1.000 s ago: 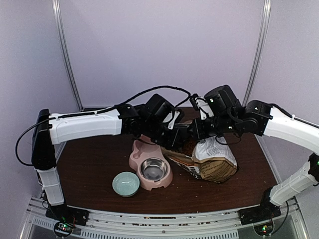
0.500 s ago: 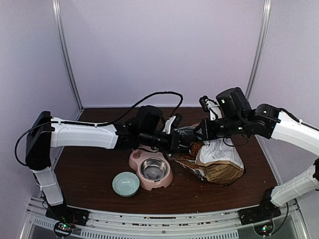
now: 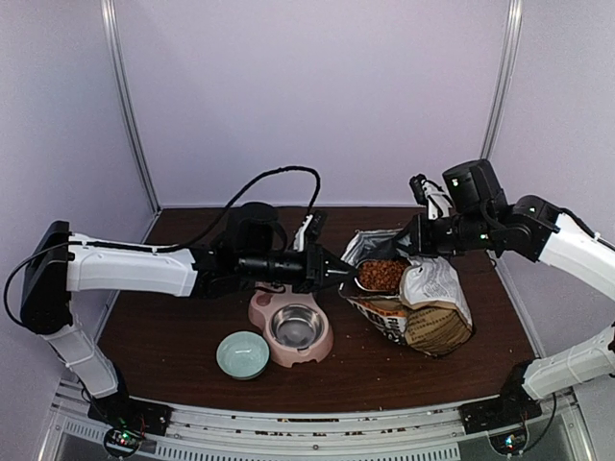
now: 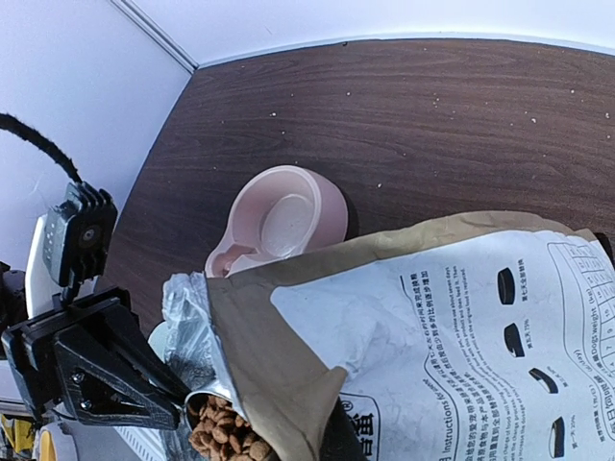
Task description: Serve the pet food
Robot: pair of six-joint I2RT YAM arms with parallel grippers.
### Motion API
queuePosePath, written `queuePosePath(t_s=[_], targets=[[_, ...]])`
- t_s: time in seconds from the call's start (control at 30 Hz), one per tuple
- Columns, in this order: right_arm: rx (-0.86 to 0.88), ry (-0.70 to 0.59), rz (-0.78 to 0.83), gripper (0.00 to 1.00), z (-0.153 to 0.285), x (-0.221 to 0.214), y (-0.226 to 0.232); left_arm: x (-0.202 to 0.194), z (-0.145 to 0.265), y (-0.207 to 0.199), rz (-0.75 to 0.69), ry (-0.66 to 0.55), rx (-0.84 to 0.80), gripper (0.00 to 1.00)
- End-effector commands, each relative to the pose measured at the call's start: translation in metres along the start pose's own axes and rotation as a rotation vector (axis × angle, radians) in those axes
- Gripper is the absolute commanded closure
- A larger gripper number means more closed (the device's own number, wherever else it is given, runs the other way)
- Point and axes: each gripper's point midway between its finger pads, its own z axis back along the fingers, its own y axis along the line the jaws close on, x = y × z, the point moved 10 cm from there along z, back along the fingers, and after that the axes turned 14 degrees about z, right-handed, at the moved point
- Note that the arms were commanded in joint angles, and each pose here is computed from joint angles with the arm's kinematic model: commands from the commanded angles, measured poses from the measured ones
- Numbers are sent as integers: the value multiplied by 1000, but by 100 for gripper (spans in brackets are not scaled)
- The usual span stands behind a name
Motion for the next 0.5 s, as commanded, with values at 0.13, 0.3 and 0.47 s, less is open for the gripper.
queuePosePath(t_s=[0.13, 0.3, 0.47], targets=[[37, -172, -20, 100, 25, 26, 2, 6, 20, -25, 38, -79, -75, 100], [41, -181, -23, 100, 26, 31, 3, 10, 23, -32, 64, -91, -112, 100], [51, -194, -13, 100, 23, 43, 8, 13, 28, -35, 69, -94, -122, 100]])
